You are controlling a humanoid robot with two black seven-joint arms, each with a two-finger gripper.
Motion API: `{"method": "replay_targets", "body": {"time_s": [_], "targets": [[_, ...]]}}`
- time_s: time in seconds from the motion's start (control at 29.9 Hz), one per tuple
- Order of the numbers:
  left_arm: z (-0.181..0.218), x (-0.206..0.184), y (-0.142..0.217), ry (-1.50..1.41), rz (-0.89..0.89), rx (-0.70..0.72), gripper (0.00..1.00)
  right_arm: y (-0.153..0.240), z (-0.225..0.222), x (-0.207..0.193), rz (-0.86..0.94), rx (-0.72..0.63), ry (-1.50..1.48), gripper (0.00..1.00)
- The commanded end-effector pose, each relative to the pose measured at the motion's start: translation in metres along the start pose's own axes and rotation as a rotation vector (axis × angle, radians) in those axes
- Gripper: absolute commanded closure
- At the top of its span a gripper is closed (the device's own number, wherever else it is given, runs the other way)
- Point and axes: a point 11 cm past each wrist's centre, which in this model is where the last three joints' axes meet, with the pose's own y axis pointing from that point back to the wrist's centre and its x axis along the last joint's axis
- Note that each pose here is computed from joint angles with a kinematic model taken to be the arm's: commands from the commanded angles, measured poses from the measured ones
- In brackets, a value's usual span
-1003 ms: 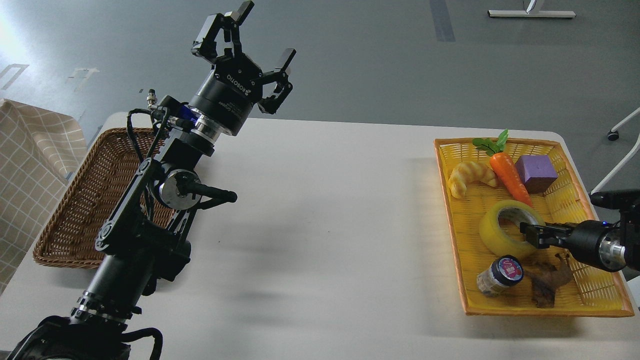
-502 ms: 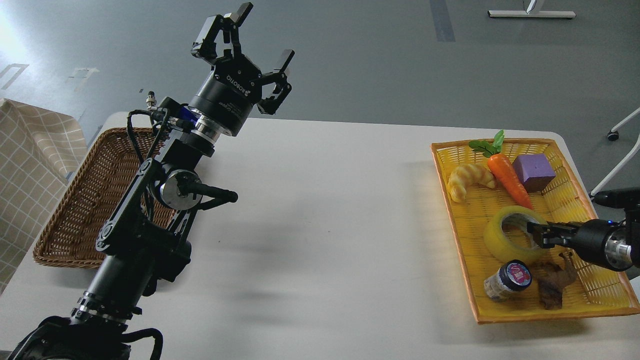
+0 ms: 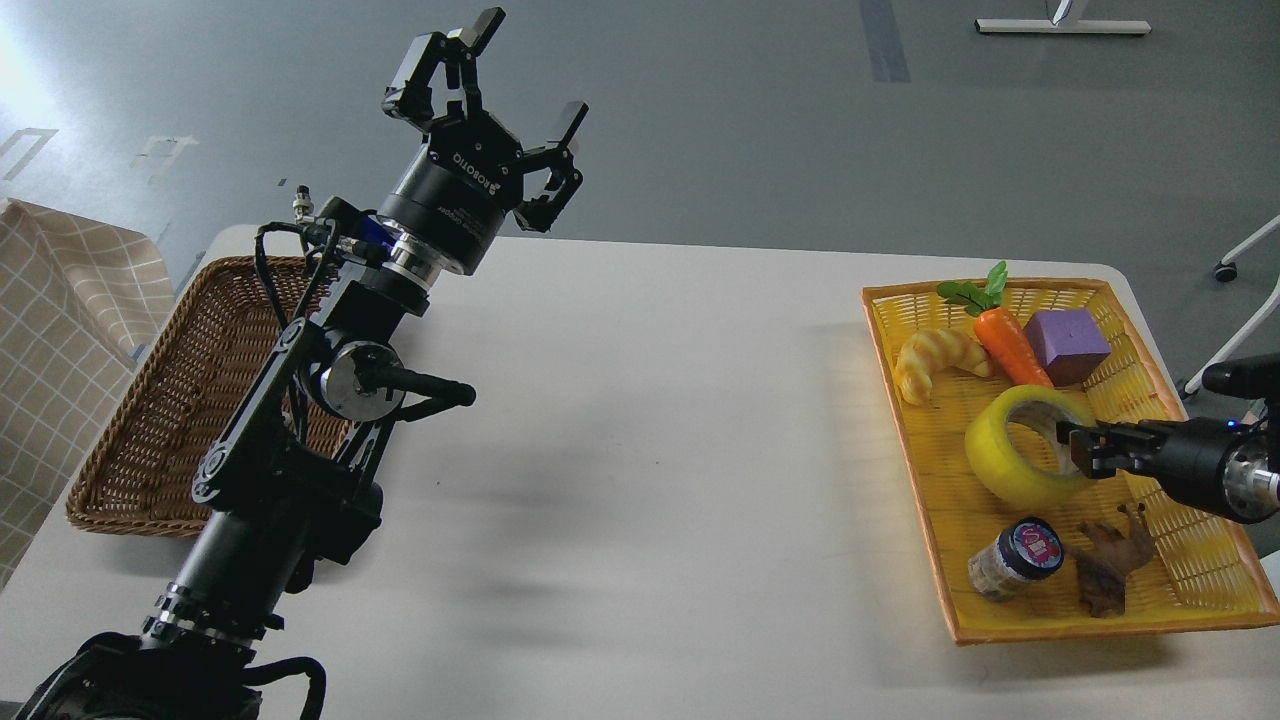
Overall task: Place and transfer tape with both arms
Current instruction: 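Grip the yellow tape roll and lift it from the tray, then carry the tape roll toward the left arm and set it on the table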
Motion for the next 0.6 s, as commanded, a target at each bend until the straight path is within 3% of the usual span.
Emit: {"method": "replay_targets", "body": {"time_s": [0.0, 0.27, 0.57], "targets": [[0.000, 0.000, 0.000, 0.002, 0.000, 0.000, 0.02, 0.013, -0.002, 0.023, 0.054, 0.018, -0.002, 0.80], [-0.001, 0.000, 0.000, 0.000, 0.002, 0.002, 0.02, 0.024, -0.022, 0.103, 0.225, 0.068, 0.055, 0.80], [0.000, 0.002, 0.000, -0.010, 0.011, 0.007, 0.02, -0.045, -0.139, 0.131, 0.191, 0.294, 0.184, 0.80]]}}
